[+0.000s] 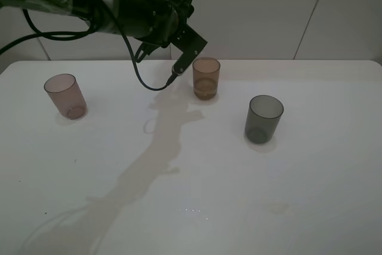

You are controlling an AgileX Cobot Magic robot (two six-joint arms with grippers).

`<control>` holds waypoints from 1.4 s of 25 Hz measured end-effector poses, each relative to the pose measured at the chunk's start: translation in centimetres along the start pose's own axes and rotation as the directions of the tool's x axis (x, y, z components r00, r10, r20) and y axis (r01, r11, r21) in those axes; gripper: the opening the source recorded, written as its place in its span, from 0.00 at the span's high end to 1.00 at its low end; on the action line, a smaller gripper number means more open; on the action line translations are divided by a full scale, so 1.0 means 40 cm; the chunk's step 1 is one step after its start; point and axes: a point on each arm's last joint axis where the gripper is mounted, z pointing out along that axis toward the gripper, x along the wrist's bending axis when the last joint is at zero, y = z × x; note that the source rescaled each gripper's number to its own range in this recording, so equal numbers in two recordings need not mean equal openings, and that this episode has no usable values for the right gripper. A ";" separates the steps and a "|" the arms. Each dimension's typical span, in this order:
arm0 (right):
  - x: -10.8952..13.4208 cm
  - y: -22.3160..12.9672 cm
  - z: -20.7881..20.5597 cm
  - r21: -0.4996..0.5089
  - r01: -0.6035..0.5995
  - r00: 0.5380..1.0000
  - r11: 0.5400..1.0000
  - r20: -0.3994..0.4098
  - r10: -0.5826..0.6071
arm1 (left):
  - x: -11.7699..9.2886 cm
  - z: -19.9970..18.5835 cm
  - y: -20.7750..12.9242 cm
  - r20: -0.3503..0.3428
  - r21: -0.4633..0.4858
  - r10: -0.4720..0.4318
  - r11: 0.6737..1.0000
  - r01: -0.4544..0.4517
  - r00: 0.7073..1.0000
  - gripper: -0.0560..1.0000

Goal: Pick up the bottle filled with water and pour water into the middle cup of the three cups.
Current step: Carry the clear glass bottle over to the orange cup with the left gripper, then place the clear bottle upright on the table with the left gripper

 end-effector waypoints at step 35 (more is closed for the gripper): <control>0.000 0.000 0.000 0.000 0.000 1.000 1.000 0.000 0.000 | -0.039 -0.121 -0.070 0.299 -0.042 -0.952 0.050 0.998 0.060 0.92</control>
